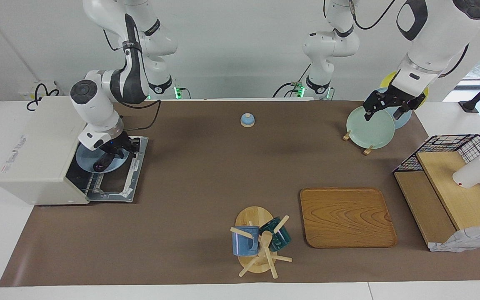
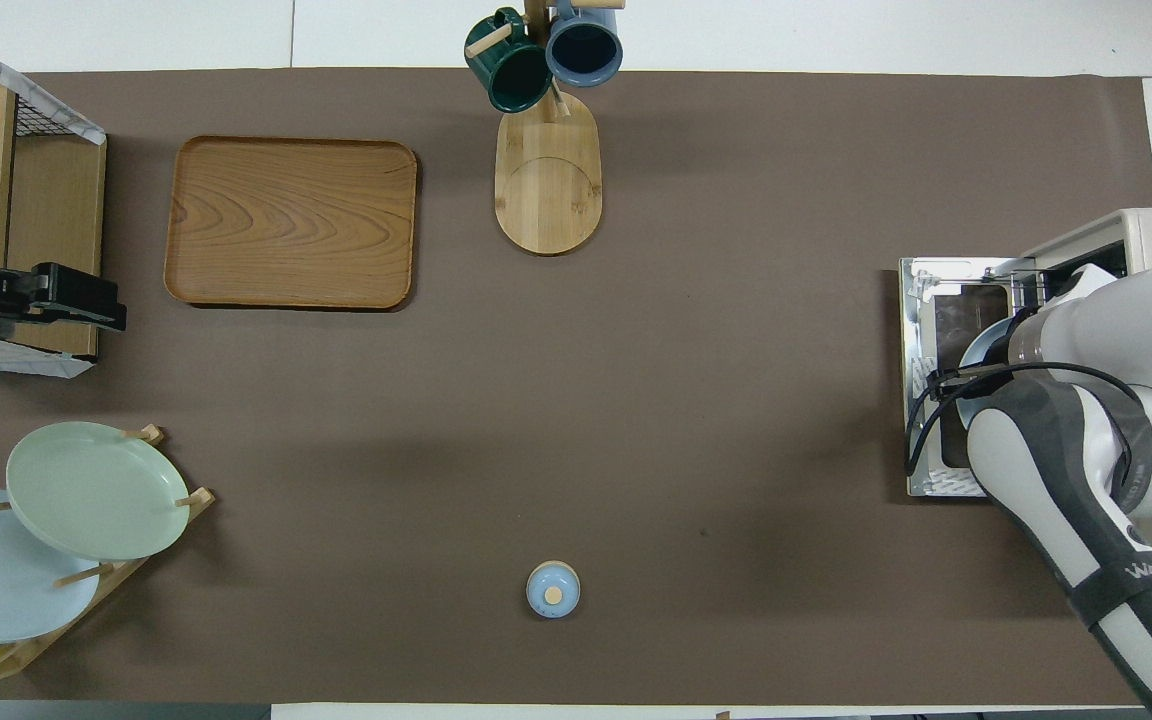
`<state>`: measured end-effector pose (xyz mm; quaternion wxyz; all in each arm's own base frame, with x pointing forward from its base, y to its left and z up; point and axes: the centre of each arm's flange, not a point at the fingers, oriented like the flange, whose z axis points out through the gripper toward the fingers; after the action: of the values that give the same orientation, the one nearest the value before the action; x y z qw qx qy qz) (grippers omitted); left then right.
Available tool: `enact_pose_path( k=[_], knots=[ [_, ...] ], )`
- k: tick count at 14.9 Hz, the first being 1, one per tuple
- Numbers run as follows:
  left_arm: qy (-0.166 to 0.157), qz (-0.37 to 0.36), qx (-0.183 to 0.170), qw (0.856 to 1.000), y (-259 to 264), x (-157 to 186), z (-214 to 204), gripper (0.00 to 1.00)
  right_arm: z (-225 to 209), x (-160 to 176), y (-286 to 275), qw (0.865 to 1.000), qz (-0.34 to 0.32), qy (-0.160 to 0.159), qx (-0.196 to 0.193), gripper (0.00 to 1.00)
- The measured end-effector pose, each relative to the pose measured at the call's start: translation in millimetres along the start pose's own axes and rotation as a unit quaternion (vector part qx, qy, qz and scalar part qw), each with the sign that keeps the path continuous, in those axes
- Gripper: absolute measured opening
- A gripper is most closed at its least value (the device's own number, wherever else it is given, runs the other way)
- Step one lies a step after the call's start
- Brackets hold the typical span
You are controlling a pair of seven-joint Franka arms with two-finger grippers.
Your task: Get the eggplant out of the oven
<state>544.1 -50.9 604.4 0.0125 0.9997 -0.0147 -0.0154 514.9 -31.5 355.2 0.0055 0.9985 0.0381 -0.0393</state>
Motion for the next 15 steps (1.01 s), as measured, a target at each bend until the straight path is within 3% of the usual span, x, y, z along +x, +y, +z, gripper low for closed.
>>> enact_pose_path(
  k=[1, 4, 8, 9, 12, 15],
  knots=[
    [0.0, 0.0, 0.0, 1.0, 0.0, 0.0, 0.0, 0.93, -0.5, -0.7, 0.1, 1.0, -0.003, 0.0, 0.0, 0.41],
    [0.0, 0.0, 0.0, 1.0, 0.0, 0.0, 0.2, 0.55, -10.5, 0.2, -7.0, 1.0, -0.011, -0.007, 0.0, 0.07],
    [0.0, 0.0, 0.0, 1.0, 0.0, 0.0, 0.3, 0.08, -63.6, 19.1, -62.9, 0.999, -0.026, -0.025, -0.005, 0.03],
    [0.0, 0.0, 0.0, 1.0, 0.0, 0.0, 0.2, 0.01, -76.1, 23.9, -84.4, 0.999, -0.022, -0.028, -0.008, 0.02],
    [0.0, 0.0, 0.0, 1.0, 0.0, 0.1, 0.2, 0.01, -101.5, 34.3, -157.2, 0.998, -0.05, -0.021, -0.017, 0.02],
    [0.002, 0.0, 0.0, 1.0, 0.0, 0.5, -0.1, 0.24, -107.1, 23.3, -248.7, 0.997, -0.075, -0.005, -0.036, 0.02]
  ],
)
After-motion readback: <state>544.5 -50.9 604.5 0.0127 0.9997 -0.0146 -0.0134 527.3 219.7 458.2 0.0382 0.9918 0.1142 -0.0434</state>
